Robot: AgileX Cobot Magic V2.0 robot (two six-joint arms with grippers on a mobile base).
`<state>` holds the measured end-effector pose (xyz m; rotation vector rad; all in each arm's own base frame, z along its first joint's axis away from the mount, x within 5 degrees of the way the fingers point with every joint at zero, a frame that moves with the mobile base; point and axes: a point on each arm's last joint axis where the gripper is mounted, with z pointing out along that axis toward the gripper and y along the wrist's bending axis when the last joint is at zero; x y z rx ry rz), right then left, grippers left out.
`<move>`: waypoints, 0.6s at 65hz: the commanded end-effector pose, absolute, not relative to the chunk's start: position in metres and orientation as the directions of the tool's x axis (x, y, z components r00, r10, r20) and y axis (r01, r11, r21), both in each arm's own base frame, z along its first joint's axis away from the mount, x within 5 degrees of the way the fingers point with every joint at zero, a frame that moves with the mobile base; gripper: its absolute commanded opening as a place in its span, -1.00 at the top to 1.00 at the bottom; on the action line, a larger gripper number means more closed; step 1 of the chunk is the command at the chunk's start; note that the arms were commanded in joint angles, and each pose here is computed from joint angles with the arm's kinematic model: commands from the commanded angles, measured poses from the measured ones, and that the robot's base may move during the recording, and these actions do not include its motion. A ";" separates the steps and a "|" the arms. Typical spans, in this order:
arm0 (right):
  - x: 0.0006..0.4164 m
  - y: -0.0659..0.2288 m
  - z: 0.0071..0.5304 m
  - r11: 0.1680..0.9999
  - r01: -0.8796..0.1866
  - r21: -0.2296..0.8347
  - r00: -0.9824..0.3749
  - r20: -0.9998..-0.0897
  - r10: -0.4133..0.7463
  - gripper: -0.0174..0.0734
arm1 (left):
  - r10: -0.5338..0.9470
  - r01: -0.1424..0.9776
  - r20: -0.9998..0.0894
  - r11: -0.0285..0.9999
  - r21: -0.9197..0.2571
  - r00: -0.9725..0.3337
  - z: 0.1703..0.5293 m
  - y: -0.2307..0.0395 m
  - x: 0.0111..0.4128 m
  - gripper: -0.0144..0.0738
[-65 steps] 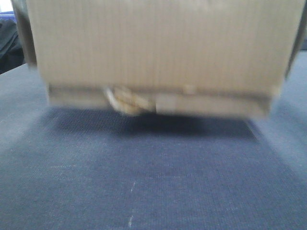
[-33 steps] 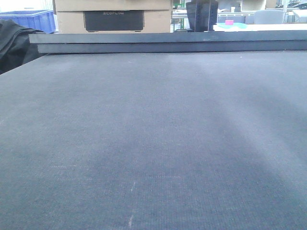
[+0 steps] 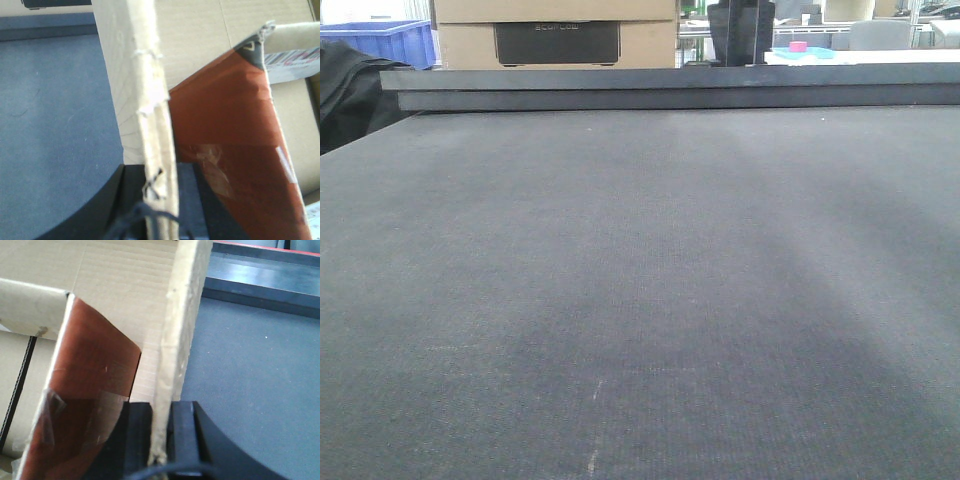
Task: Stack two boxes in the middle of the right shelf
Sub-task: 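Drive the base along the red table holding the boxes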
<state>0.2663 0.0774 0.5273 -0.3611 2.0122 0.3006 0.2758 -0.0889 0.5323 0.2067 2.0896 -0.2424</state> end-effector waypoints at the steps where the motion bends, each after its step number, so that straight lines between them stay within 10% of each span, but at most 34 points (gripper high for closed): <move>1: 0.265 0.073 0.538 0.932 -0.363 0.017 -0.349 -0.929 -0.119 0.96 | 0.020 0.257 -0.903 0.961 -0.101 -0.429 0.545 -0.088 0.271 0.93; 39: 0.265 0.073 0.538 0.932 -0.363 0.017 -0.349 -0.929 -0.119 0.96 | 0.018 0.258 -0.906 0.961 -0.101 -0.423 0.545 -0.088 0.272 0.93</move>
